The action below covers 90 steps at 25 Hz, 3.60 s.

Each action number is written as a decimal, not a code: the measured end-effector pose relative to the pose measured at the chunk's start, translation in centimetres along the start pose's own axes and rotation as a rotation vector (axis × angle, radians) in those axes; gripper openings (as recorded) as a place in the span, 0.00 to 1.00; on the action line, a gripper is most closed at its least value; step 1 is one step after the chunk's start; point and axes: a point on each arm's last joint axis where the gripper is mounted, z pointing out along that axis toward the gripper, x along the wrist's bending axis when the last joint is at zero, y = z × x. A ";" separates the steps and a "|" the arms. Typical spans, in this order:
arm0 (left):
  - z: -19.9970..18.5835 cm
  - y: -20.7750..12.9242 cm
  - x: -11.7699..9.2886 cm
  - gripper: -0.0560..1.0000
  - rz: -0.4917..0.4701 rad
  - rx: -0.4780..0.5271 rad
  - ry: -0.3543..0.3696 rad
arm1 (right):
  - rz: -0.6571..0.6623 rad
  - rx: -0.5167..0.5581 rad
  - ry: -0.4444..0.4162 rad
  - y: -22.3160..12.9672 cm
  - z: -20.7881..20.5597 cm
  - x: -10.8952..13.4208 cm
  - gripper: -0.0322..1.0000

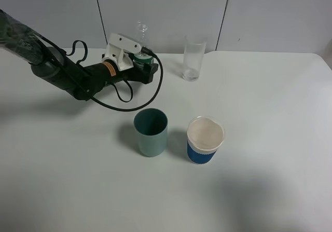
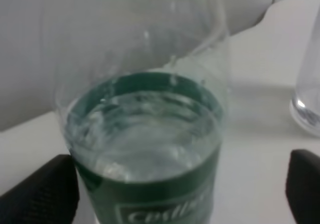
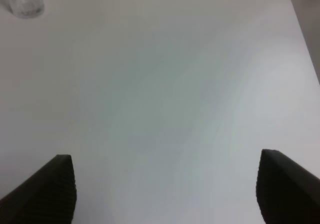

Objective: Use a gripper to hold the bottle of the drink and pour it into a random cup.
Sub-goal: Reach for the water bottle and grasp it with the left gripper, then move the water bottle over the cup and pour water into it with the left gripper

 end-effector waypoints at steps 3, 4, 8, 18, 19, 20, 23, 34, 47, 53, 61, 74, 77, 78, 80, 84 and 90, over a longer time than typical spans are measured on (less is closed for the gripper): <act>0.9 -0.1 0.1 0.83 0.007 -0.010 -0.004 | 0.000 0.001 0.000 0.0 0.0 0.0 0.75; 1.2 -0.1 0.2 0.83 0.010 -0.015 -0.005 | 0.000 0.001 0.000 0.0 0.0 0.0 0.75; 2.1 -0.2 0.3 0.82 0.017 -0.027 -0.008 | 0.000 0.001 0.000 0.0 0.0 0.0 0.75; 2.9 0.7 0.4 0.82 -0.007 -0.058 -0.022 | 0.000 0.001 0.000 0.0 0.0 0.0 0.75; 2.9 0.7 0.4 0.82 -0.008 -0.057 -0.024 | 0.000 0.001 0.000 0.0 0.0 0.0 0.75; 2.9 0.7 0.4 0.82 -0.008 -0.057 -0.024 | 0.000 0.001 0.000 0.0 0.0 0.0 0.75; 2.9 0.7 0.4 0.82 -0.008 -0.057 -0.025 | 0.000 0.001 0.000 0.0 0.0 0.0 0.75; 3.9 0.3 0.5 0.82 -0.002 -0.066 -0.030 | 0.000 0.004 0.000 0.0 0.0 0.0 0.75; 4.2 -0.2 0.5 0.57 0.022 -0.007 -0.041 | 0.000 0.004 0.000 0.0 0.0 0.0 0.75; 3.8 0.9 0.5 0.57 0.081 0.082 -0.053 | 0.000 0.005 0.000 0.0 0.0 0.0 0.75; -0.4 3.3 0.7 0.57 0.095 0.166 -0.023 | 0.000 0.005 0.000 0.0 0.0 0.0 0.75; -8.5 8.3 -0.2 0.57 0.094 0.126 0.021 | 0.000 0.005 0.000 0.0 0.0 0.0 0.75; -9.9 9.3 -0.2 0.57 0.079 0.141 0.048 | 0.000 0.005 0.000 0.0 0.0 0.0 0.75; -10.4 9.8 -0.2 0.57 0.082 0.144 0.055 | 0.000 0.005 0.000 0.0 0.0 0.0 0.75; -11.2 10.7 -0.3 0.57 0.087 0.133 0.065 | 0.000 0.005 0.000 0.0 0.0 0.0 0.75; -12.6 12.9 -0.2 0.57 0.073 0.083 0.097 | 0.000 0.005 0.000 0.0 0.0 0.0 0.75; -13.1 13.4 0.3 0.57 0.012 0.066 0.207 | 0.000 0.005 0.000 0.0 0.0 0.0 0.75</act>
